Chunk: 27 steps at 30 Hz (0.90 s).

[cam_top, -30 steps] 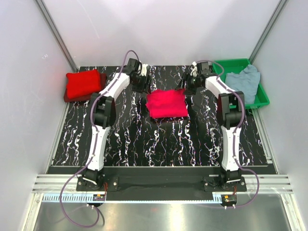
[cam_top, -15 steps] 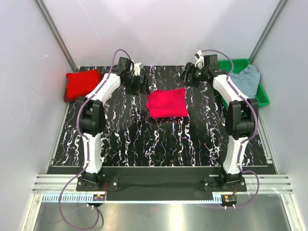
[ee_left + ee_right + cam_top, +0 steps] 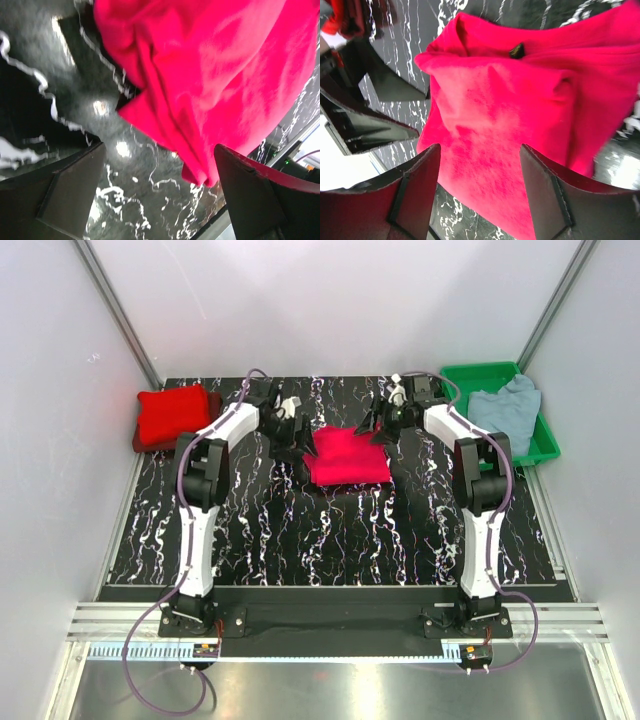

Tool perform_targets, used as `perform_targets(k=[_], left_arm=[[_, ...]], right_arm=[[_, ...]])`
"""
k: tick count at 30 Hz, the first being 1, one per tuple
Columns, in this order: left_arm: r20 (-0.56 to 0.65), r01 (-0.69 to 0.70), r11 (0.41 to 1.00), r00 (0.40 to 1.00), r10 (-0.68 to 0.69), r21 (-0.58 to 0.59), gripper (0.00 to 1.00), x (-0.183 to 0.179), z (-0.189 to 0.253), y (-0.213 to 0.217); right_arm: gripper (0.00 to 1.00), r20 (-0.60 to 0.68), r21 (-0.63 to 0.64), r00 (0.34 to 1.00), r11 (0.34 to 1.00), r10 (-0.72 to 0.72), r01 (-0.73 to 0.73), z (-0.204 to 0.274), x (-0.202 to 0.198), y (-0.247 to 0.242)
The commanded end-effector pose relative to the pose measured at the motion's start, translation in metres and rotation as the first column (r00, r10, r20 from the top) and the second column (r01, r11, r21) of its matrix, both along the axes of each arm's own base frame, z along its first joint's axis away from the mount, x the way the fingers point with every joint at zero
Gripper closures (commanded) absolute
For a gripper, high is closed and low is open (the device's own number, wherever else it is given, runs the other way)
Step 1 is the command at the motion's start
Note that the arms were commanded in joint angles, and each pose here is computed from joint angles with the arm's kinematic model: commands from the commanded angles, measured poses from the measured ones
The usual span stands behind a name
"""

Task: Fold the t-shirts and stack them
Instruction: Neatly place the folded tshirt to the corner

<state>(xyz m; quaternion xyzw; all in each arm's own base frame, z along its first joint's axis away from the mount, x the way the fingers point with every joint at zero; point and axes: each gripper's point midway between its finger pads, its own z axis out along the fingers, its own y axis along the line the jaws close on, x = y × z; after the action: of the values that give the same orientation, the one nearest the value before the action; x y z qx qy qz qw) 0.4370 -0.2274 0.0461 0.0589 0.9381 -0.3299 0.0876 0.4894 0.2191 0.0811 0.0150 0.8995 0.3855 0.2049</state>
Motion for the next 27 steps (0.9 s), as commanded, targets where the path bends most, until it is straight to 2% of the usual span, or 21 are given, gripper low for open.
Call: perform_targets(k=[1,5,12,17,18,19,22,23,24,27], left_arm=[[0.009,-0.008,0.998,1.000,0.009,-0.065,0.02,0.014,-0.002,-0.012],[-0.006,-0.008,0.996,1.000,0.007,-0.092,0.06,0.020,-0.014,-0.020],[-0.031,0.016,0.988,0.999,-0.021,-0.156,0.27,0.017,-0.023,-0.044],[-0.058,0.026,0.983,0.998,-0.037,-0.183,0.34,0.011,-0.031,-0.056],[-0.057,0.032,0.980,0.997,-0.044,-0.196,0.37,0.011,-0.030,-0.058],[-0.056,0.036,0.979,0.997,-0.048,-0.201,0.51,0.010,-0.031,-0.060],[-0.050,0.038,0.977,0.998,-0.049,-0.209,0.79,0.012,-0.029,-0.061],[-0.047,0.036,0.978,0.998,-0.047,-0.206,0.92,0.012,-0.029,-0.060],[-0.046,0.035,0.979,0.998,-0.045,-0.202,0.98,0.013,-0.028,-0.060],[-0.018,0.038,0.984,0.999,-0.042,-0.176,1.00,0.017,-0.025,-0.055]], right_arm=[[0.28,0.029,0.029,0.999,0.999,0.042,-0.043,0.011,0.000,0.020],[0.28,-0.003,0.008,0.999,0.999,0.050,-0.050,-0.009,-0.005,0.023],[0.28,-0.020,-0.036,0.999,0.998,0.042,-0.042,-0.025,-0.004,0.017],[0.27,-0.041,-0.030,0.998,0.999,0.038,-0.040,-0.032,-0.009,0.017],[0.27,-0.041,-0.032,0.998,0.999,0.037,-0.039,-0.032,-0.009,0.017],[0.27,-0.048,-0.034,0.998,0.999,0.036,-0.038,-0.034,-0.010,0.017],[0.27,-0.048,-0.038,0.998,0.999,0.035,-0.037,-0.035,-0.010,0.017],[0.27,-0.049,-0.034,0.998,0.999,0.033,-0.035,-0.035,-0.009,0.017],[0.27,-0.049,-0.034,0.998,0.999,0.031,-0.032,-0.035,-0.009,0.017],[0.27,-0.040,-0.028,0.999,0.999,0.031,-0.032,-0.031,-0.006,0.018]])
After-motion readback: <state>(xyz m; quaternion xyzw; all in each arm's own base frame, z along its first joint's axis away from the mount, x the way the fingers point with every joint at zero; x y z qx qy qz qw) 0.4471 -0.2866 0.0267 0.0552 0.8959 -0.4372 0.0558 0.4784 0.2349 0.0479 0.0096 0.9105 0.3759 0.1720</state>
